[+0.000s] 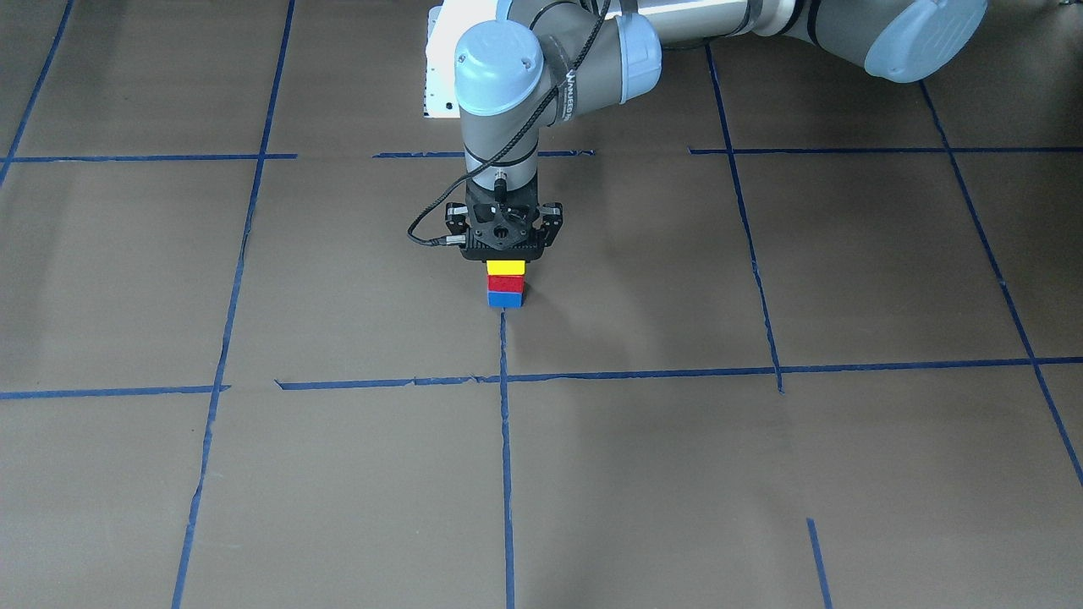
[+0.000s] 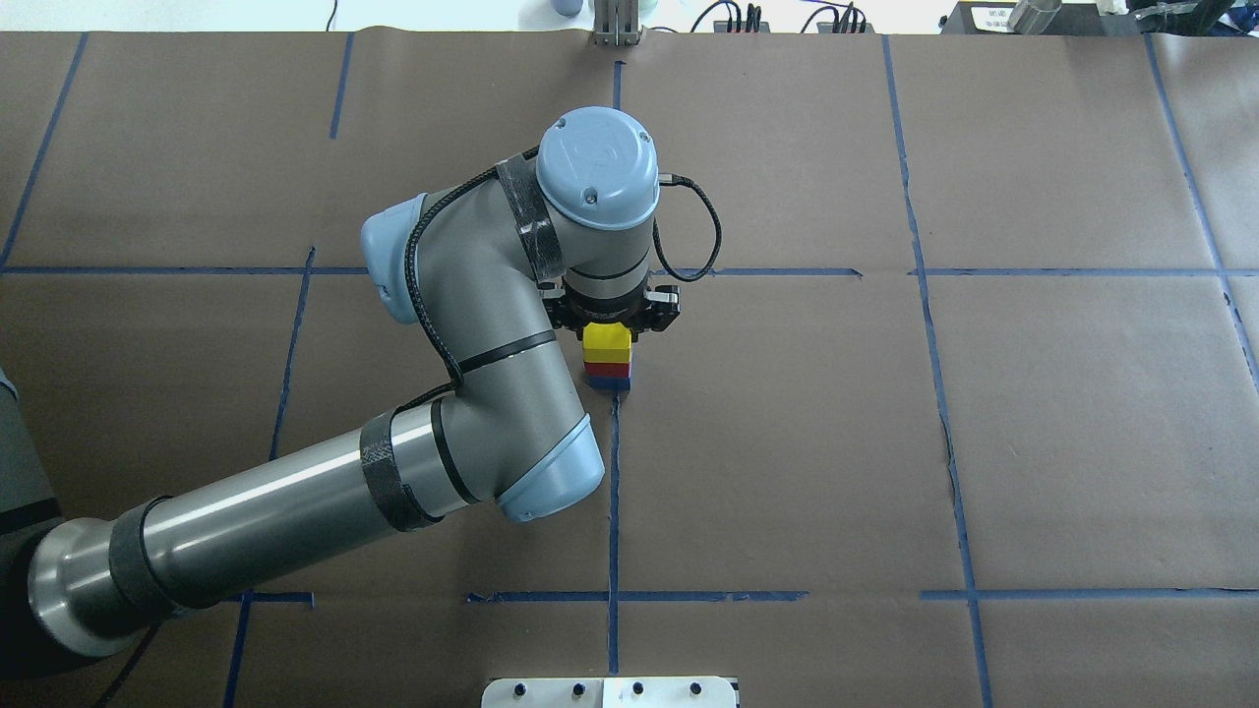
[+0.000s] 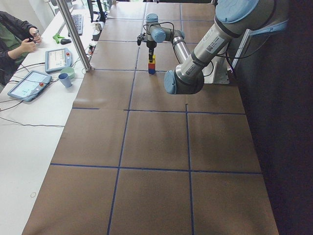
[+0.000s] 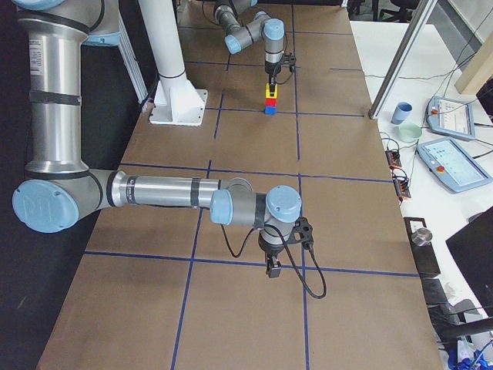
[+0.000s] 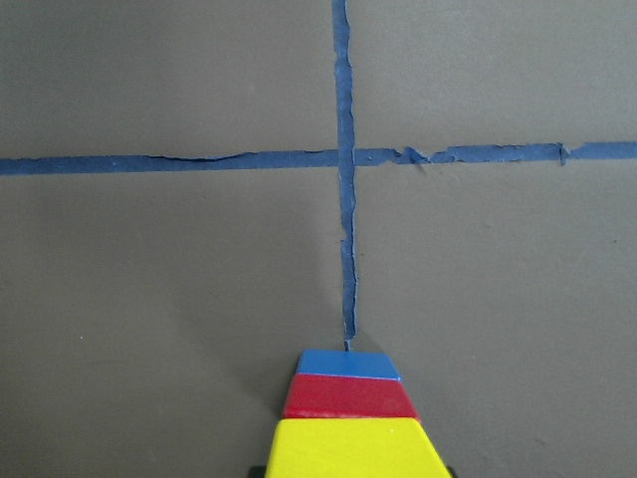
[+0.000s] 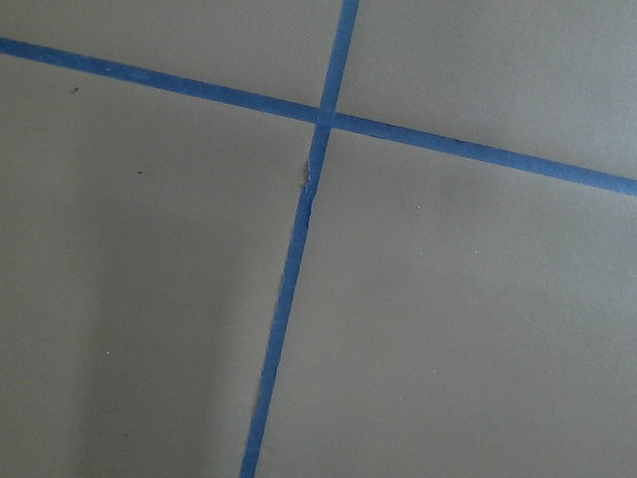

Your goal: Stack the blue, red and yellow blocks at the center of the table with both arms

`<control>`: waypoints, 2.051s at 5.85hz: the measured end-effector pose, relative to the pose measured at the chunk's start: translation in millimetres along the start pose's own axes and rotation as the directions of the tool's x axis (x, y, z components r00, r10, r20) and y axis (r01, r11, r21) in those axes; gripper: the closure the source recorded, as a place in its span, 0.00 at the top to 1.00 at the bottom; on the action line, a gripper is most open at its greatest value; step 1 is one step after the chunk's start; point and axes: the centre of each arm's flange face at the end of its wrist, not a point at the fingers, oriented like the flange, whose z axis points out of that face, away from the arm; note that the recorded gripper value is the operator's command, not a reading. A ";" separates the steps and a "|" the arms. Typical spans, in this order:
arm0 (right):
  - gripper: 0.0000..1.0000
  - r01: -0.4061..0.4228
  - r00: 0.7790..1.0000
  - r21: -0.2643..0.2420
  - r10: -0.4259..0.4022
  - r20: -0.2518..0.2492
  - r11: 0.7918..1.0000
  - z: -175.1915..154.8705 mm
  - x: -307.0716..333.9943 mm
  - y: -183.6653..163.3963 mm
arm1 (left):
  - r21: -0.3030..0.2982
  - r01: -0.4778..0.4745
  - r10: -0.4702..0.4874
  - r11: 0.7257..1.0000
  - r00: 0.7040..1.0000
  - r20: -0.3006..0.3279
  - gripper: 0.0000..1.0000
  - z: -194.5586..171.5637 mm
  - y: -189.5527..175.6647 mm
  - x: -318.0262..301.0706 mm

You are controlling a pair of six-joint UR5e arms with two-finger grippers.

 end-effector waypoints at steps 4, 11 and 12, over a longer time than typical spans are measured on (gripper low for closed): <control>1.00 -0.001 1.000 -0.001 0.001 0.000 1.000 0.4 0.3 0.1 | 0.011 -0.005 0.005 1.000 1.000 -0.017 1.00 -12.2 0.0 0.4; 1.00 -0.003 1.000 -0.003 0.003 0.001 1.000 1.7 1.2 0.9 | -0.021 -0.216 0.217 0.976 0.975 0.051 1.00 -71.6 -31.2 -340.2; 1.00 -0.003 1.000 -0.003 0.003 0.001 1.000 1.7 1.3 0.7 | -0.054 -0.277 0.281 0.959 0.956 0.084 1.00 -79.7 -34.0 -443.8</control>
